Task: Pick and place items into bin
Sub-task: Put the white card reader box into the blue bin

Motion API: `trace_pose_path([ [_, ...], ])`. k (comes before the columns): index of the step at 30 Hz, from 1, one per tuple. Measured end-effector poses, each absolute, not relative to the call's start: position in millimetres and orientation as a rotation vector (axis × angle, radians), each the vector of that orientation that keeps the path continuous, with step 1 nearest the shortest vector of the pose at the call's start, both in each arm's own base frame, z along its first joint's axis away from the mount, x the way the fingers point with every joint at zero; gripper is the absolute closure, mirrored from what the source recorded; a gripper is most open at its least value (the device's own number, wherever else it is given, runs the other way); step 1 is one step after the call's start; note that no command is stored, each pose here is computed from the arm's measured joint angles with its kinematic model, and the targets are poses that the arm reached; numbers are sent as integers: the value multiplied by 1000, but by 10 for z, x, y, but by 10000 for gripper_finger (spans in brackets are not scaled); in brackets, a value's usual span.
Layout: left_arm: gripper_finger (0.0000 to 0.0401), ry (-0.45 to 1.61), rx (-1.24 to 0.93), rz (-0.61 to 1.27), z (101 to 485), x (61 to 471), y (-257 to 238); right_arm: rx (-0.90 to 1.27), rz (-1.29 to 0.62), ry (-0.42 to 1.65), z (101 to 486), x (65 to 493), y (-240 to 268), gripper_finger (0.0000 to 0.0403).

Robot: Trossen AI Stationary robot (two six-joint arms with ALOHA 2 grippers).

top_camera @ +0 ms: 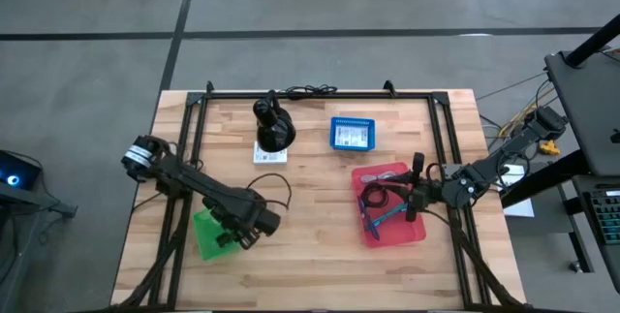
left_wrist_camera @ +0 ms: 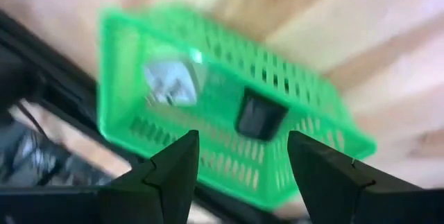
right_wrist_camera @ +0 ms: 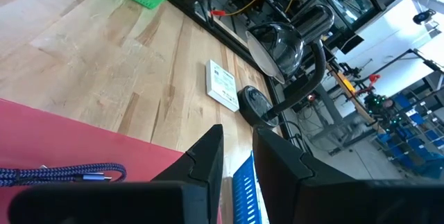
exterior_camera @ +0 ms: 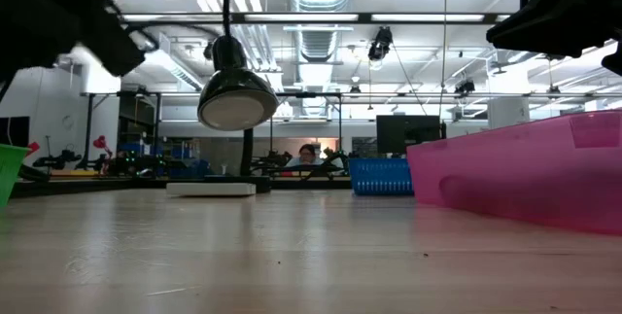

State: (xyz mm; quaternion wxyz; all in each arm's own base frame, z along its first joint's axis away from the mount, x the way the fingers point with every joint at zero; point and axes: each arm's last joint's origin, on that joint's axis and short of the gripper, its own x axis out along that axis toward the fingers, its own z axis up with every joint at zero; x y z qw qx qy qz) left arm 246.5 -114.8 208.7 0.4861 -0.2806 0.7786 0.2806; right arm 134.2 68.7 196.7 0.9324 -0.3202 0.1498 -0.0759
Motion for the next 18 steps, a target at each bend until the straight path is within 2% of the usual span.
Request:
trace_pose_path([
  [10,197,1249,-227,788,2304,2590,-976,-655,-155,307,1966,1343,687,335],
  [16,196,1128,150,580,2096,2865,-992,-655,-155,307,1966,1343,687,335],
  [18,196,1094,278,576,2005,2950,-967,-655,-155,306,1966,1343,687,335],
])
